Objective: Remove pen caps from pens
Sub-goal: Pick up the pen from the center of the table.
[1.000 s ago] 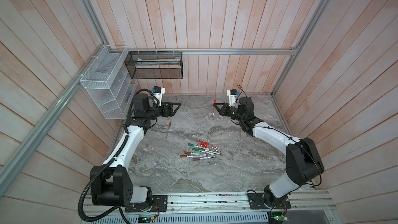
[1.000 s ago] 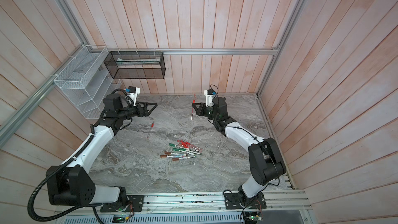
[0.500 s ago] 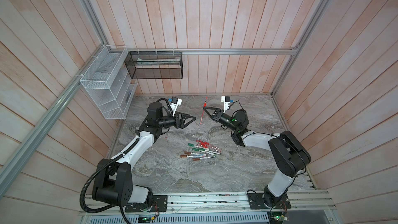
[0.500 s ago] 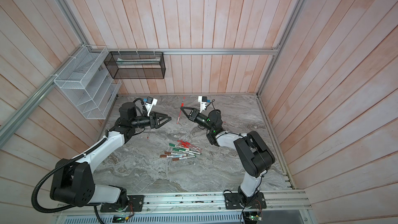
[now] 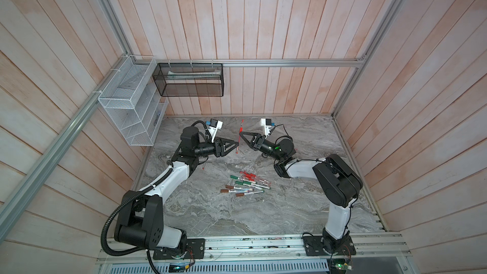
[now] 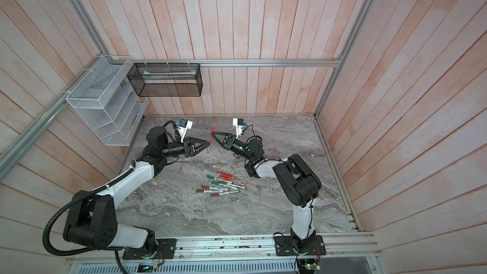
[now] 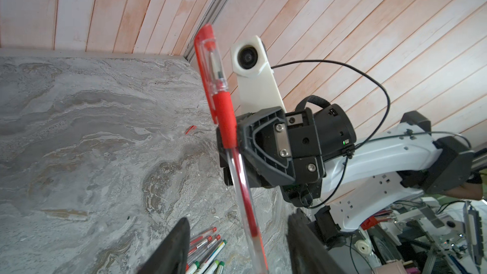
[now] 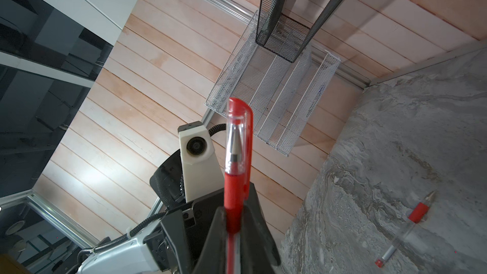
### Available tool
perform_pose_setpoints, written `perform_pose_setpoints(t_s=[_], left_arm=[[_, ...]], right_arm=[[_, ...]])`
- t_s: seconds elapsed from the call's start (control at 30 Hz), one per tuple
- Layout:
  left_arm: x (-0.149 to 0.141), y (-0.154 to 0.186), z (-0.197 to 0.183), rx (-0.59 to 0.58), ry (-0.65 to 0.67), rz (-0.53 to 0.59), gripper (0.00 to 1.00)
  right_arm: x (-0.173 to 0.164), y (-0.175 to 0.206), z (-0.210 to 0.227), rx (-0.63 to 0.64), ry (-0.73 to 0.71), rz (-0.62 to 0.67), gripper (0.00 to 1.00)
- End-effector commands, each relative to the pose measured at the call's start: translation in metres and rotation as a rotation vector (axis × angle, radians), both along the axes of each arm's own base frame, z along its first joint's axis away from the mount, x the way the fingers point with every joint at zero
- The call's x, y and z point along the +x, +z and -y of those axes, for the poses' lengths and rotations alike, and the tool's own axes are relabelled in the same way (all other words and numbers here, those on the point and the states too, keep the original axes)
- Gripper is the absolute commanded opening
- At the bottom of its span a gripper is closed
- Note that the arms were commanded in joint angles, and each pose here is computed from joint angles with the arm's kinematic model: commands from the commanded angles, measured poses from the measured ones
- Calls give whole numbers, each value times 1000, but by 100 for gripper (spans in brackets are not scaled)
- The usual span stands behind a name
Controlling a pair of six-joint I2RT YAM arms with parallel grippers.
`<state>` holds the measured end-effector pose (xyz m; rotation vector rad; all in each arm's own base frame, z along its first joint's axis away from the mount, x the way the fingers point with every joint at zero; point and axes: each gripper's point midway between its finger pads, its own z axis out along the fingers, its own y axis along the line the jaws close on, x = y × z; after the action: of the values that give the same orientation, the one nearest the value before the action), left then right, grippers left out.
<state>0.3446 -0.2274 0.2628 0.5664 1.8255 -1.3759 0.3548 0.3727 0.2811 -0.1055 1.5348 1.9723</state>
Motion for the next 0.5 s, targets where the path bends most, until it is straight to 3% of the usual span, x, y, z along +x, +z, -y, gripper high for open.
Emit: perform_pose_setpoints(t_s=[0.0,0.17,0.33,0.47], left_arm=[[-2,-4,8,-4,-33,17,55],[-6,-5,18,8,-59,8,45],[-4,-4,17,20,-46,9,25],[-4,0,17,15,-44,19,23]], right_arm=[[-10,20,-5,60,44,63,0],[-10,20,-10,70,60,58,0],[-10,19,-12,71,59,48,0],[-12,20,-14,60,67,63,0]])
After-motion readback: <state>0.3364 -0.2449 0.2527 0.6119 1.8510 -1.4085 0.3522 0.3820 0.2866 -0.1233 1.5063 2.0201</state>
